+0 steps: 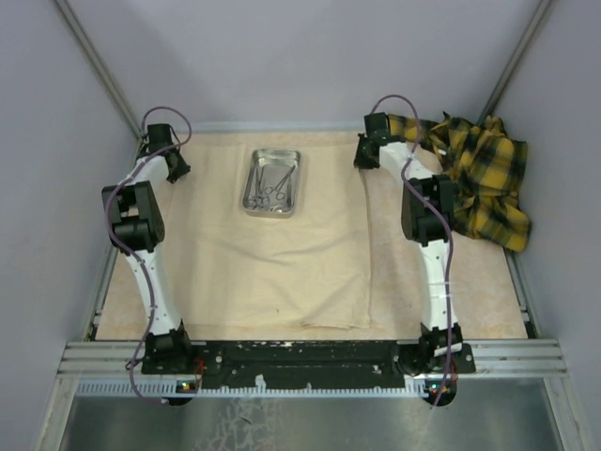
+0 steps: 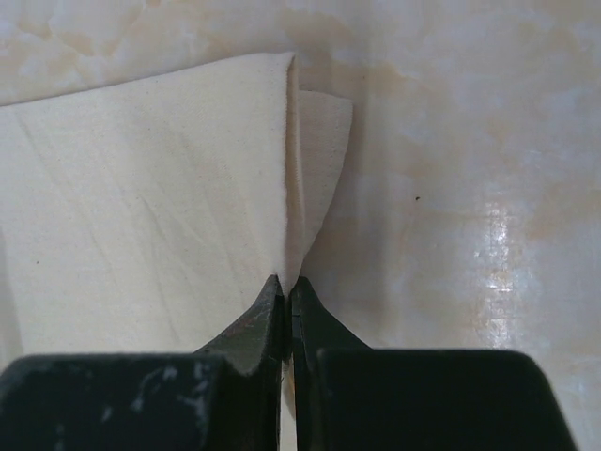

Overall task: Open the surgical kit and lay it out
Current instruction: Smooth out the surgical kit at the center of the board.

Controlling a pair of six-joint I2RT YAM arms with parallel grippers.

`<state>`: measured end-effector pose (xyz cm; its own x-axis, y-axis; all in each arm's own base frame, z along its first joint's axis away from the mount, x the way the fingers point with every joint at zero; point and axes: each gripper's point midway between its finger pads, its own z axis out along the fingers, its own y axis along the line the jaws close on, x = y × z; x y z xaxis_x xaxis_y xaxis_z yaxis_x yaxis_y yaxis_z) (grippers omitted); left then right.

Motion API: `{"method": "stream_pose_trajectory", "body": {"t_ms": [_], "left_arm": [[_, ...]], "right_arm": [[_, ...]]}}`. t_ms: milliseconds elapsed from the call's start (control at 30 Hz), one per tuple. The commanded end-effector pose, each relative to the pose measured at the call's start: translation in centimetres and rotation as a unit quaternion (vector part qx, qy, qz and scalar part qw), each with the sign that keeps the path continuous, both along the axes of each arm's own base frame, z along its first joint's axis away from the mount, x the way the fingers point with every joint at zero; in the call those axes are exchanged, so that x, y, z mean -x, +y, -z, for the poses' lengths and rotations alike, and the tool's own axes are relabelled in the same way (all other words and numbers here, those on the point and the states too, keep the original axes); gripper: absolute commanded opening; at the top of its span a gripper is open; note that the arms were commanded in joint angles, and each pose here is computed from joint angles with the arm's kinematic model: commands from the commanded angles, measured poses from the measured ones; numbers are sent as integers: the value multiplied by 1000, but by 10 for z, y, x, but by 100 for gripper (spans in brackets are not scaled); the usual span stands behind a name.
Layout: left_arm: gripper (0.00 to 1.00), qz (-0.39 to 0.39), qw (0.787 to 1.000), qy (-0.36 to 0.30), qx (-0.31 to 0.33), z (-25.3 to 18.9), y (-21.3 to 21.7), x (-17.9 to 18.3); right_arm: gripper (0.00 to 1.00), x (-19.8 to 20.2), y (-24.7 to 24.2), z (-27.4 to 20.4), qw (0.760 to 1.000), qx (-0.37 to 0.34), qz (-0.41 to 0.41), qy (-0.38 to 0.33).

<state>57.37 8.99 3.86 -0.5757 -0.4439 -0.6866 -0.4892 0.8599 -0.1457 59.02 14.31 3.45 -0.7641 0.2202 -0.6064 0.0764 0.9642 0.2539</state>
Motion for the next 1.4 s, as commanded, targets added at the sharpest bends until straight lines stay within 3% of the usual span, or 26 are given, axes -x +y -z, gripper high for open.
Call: {"method": "stream_pose_trajectory", "body": {"t_ms": [0,367,400,533,700,867,1000,1167,1367], "left_arm": [[35,16,999,8,34,10,-1,-12],[38,17,999,2,38,1,6,-22],[40,19,999,-3,41,-6,4,-21],[44,45,996,-49,66,-44,-15,-19],[48,75,990,-77,87,-84,-43,-7],[50,116,986,-76,96,-105,-92,25],[53,153,982,-68,89,-114,-136,67],[57,221,969,-70,82,-130,-204,136],[63,280,953,-81,87,-139,-250,215]], "right_arm": [[0,-12,-15,16,1000,-2,21,13],[0,-32,-6,23,999,-46,12,9],[3,-34,-2,16,999,-54,4,1],[34,-36,4,-31,997,-67,-20,-39],[44,-12,-2,-119,992,-66,-25,-102],[51,63,-11,-187,986,-86,-16,-141],[55,150,-11,-187,988,-102,-14,-117],[54,260,5,-144,990,-128,-23,-56],[52,353,25,-100,989,-146,-19,-4]]}}
